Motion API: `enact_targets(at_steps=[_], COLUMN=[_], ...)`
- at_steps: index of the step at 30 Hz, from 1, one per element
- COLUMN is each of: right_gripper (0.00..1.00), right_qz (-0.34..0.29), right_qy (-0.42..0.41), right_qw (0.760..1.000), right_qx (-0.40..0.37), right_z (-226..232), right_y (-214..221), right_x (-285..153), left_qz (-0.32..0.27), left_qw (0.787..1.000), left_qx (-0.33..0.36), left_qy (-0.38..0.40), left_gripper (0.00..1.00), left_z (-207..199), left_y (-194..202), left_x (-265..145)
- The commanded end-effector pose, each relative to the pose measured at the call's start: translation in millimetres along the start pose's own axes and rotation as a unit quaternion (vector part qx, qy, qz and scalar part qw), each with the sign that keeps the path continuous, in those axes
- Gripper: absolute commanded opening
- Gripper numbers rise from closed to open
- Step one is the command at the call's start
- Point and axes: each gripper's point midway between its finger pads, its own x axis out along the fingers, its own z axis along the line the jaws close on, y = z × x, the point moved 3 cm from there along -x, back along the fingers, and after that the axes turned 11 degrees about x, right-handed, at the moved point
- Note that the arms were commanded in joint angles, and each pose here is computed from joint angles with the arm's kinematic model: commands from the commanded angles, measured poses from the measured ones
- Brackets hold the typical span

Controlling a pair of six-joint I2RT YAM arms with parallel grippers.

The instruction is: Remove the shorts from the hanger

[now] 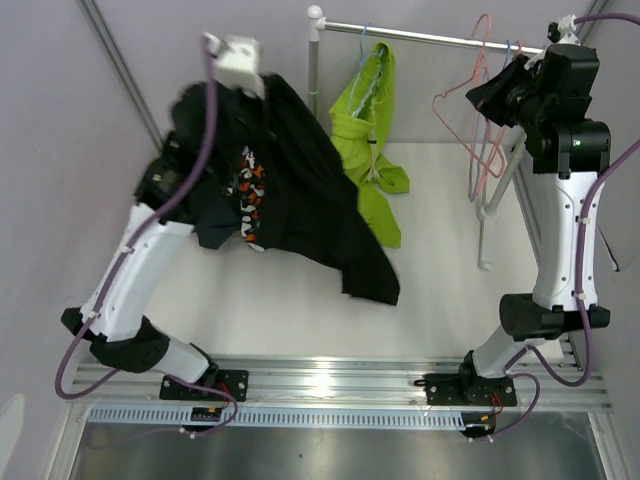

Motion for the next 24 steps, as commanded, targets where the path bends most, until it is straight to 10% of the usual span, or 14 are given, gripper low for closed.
enact_targets(at_steps=[1,8,16,24], right_gripper=[0.0,0.0,0.0,0.0], right_qz=[-0.057,-0.041,-0.014,-0.006], right_qy=[-0.048,-0.031,-0.015,-0.005], right_qw=[0.997,0.999,1.0,1.0], right_qx=[-0.002,0.001,0.001,0.003], right_z=[21.9,4.0,-16.2,-26.0], right_y=[-32.8,-25.3,-7.0,4.3], right_x=[-12.9,20.4,44.0,40.1], left_qz=[-0.045,-0.077,0.043,0.156], left_qw=[0.998,0.993,0.994,0.982], left_qx=[0.011,-0.046,-0.064,-0.103], left_qy=[-0.037,-0.08,-0.083,-0.033], left_gripper=[0.0,0.0,0.0,0.03], left_z=[58.4,130.0,141.5,108.2], left_y=[-40.8,-42.7,77.6,172.2], left_x=[1.0,68.9,179.6,201.6])
